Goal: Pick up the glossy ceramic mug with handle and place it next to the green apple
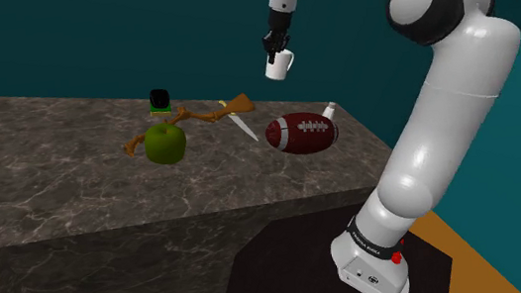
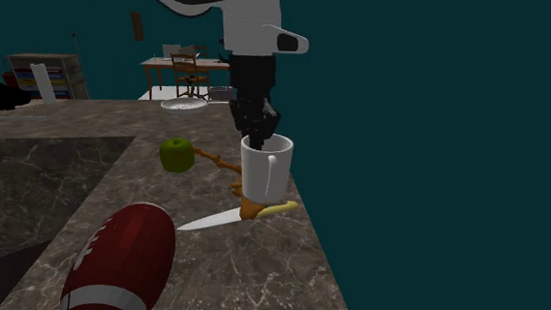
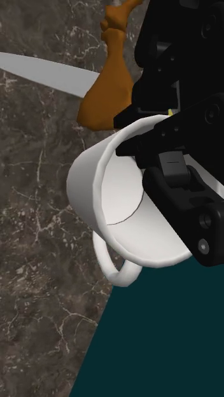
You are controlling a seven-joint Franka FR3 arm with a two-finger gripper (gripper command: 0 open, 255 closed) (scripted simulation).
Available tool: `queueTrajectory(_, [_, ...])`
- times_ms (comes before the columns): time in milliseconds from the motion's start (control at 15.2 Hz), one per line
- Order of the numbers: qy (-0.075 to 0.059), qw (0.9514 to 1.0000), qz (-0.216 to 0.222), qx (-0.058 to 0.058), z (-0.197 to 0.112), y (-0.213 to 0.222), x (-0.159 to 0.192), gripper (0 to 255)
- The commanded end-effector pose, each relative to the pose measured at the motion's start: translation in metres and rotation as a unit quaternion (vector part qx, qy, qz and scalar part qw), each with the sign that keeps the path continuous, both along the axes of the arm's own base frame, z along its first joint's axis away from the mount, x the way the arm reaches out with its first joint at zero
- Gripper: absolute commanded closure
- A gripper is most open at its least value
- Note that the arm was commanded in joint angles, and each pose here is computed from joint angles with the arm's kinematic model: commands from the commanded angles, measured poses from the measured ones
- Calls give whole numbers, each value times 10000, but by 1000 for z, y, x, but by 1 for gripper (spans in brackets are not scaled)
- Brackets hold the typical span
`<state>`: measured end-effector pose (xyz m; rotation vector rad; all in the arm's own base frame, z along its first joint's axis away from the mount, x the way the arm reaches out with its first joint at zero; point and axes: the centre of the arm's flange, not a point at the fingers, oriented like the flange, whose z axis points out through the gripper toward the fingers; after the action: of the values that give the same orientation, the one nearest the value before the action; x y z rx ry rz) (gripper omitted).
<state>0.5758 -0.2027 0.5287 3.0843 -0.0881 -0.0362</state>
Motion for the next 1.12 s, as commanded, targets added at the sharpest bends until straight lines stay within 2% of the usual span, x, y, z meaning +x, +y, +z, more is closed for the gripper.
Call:
queueTrajectory(0, [-3,10000,-4,-3,1,23,-9,255])
queueTrajectory(1056, [-3,10000,-4,-3,1,225,-72,255])
